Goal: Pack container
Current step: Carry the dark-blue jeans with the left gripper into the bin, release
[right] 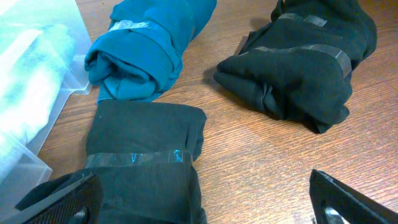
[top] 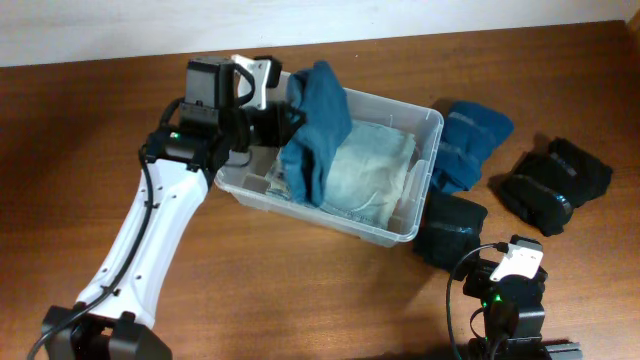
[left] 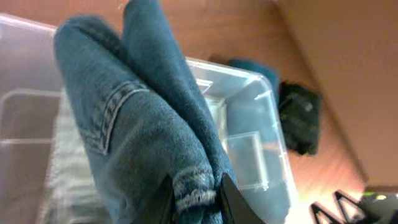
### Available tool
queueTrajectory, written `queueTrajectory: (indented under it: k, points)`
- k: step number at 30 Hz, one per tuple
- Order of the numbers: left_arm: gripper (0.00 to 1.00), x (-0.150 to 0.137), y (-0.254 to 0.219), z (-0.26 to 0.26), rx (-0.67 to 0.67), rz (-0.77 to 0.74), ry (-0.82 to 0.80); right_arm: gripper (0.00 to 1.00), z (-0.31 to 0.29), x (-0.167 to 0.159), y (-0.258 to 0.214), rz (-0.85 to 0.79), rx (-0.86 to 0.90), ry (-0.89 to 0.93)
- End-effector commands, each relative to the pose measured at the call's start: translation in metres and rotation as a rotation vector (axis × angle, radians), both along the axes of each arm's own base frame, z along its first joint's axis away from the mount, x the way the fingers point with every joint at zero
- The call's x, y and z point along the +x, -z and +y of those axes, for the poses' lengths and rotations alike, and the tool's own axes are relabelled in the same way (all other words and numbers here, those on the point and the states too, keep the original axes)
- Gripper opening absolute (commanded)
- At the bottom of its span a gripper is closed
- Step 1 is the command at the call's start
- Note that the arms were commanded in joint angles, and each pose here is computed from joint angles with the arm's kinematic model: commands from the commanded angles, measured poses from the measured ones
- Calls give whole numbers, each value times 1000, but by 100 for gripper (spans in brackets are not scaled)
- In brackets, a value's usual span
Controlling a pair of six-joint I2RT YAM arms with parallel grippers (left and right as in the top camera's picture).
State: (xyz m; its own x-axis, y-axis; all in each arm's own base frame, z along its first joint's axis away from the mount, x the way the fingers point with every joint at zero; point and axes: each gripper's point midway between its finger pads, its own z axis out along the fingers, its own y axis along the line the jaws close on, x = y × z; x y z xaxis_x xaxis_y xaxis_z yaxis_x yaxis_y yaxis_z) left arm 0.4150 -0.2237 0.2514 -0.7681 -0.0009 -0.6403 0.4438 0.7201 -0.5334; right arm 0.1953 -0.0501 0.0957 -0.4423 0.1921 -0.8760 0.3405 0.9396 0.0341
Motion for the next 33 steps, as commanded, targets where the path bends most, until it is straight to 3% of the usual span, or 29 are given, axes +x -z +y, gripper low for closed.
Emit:
queueTrajectory:
  k: [1, 12, 21, 28, 31, 33]
  points:
    - [0, -9, -44, -33, -143, -61, 81, 98, -2, 0, 1, -7, 8, 15]
    - [0, -14, -29, -62, -80, -85, 96, 98, -2, 0, 1, -7, 8, 15]
    - [2, -7, 19, -21, 177, -32, -21, 98, -2, 0, 1, -7, 8, 15]
    - [44, 9, 49, 64, 441, 27, -239, 98, -2, 0, 1, -7, 8, 15]
    - [53, 14, 47, 104, 448, 64, -334, 98, -2, 0, 1, -7, 8, 15]
    - [70, 16, 38, 133, 405, 91, -416, 98, -2, 0, 1, -7, 8, 15]
